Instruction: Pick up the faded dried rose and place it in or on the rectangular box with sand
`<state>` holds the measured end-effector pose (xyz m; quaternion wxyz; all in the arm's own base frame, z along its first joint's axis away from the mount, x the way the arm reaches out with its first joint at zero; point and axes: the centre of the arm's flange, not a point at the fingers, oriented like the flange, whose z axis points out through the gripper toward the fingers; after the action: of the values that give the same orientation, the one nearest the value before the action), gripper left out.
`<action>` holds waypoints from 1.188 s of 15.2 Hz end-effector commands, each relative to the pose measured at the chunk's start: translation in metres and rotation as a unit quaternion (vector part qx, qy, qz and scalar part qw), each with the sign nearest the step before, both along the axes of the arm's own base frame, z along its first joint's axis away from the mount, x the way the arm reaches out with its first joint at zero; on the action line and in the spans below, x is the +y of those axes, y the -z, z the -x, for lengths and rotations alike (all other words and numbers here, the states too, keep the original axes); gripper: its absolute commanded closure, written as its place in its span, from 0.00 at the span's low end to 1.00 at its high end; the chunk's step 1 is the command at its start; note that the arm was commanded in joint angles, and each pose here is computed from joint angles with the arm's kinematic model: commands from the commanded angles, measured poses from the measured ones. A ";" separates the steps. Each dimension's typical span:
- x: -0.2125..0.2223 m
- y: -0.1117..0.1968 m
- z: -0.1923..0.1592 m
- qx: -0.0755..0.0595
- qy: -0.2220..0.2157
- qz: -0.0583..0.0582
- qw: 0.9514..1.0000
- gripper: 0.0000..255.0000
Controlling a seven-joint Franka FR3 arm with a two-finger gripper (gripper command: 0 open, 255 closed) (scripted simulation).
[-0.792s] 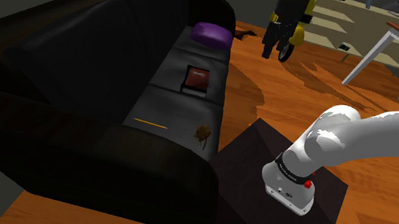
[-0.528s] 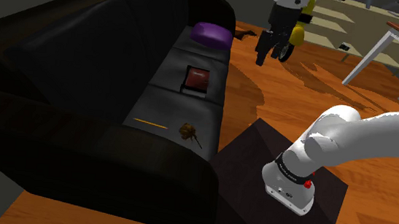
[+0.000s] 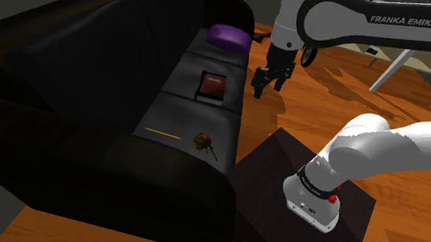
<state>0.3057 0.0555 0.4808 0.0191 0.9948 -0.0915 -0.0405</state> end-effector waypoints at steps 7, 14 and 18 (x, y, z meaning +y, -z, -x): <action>0.042 0.097 -0.014 -0.014 0.073 0.009 0.997 0.00; 0.074 0.181 -0.032 -0.025 0.135 0.016 0.990 0.00; 0.091 0.229 -0.045 -0.031 0.170 0.021 0.985 0.00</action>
<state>0.3473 0.1411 0.2618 0.0312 0.9675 -0.2507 -0.0123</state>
